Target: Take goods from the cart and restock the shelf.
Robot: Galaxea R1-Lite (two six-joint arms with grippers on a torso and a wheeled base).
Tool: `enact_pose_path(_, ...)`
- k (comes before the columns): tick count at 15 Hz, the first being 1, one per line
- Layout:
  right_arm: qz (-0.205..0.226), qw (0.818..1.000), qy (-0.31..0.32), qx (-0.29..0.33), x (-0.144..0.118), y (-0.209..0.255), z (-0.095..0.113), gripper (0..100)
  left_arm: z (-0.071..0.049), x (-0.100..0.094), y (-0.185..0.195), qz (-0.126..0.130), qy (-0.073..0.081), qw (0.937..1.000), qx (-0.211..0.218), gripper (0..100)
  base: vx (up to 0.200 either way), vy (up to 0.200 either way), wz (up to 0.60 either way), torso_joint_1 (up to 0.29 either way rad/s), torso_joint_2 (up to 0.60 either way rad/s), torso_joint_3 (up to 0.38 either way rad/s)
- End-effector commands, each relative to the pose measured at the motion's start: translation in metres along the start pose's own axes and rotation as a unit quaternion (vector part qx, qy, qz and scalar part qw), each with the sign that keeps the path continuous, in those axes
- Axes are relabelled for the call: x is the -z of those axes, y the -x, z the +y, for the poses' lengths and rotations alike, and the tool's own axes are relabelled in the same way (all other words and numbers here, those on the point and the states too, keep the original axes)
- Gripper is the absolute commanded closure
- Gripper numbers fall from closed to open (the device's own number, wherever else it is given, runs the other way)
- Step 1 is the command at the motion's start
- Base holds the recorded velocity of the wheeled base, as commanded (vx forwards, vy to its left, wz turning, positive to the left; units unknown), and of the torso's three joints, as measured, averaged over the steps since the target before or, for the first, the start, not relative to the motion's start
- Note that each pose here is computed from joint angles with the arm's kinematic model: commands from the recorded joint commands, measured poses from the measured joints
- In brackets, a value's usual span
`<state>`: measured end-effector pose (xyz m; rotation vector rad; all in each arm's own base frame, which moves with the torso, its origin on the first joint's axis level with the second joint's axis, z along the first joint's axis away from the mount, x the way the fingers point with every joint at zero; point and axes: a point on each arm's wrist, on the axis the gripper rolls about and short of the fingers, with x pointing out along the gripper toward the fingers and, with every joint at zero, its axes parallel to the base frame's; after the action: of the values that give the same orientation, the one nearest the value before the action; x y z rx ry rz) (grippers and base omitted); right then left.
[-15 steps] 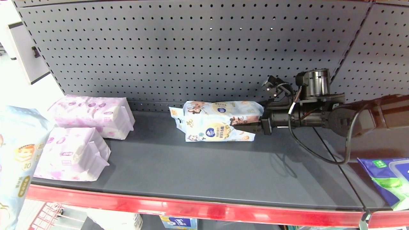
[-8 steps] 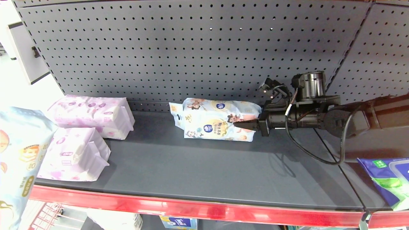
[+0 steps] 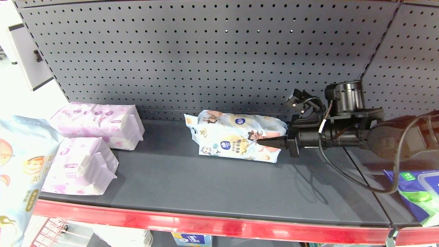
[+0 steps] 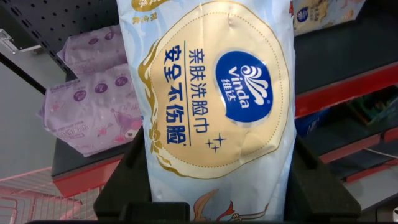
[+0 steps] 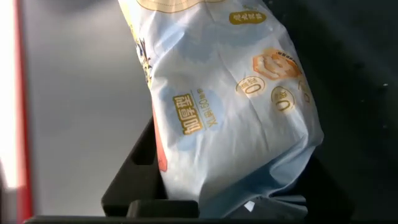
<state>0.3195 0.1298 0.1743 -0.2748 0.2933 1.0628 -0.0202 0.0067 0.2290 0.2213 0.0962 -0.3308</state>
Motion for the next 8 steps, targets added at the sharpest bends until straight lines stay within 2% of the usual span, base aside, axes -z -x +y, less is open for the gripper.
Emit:
enact_pose_path(1,-0.008,1.000,0.010,-0.010,-0.007,0.016,0.023,100,0.000,-0.002,-0.001,0.000,0.000,1.0000,0.002,100,0.000,0.000,0.00,0.000,0.00,0.000)
enact_pose_path(4,-0.006,1.000,0.016,-0.022,-0.008,0.025,0.045,100,0.000,-0.004,-0.005,0.000,0.000,1.0000,0.009,100,0.000,0.000,0.00,0.000,0.00,0.000)
enact_pose_path(8,0.013,1.000,0.011,-0.012,0.004,0.038,0.059,100,0.001,-0.005,-0.006,-0.005,0.000,1.0000,0.008,100,0.000,0.000,0.00,0.000,0.00,0.000)
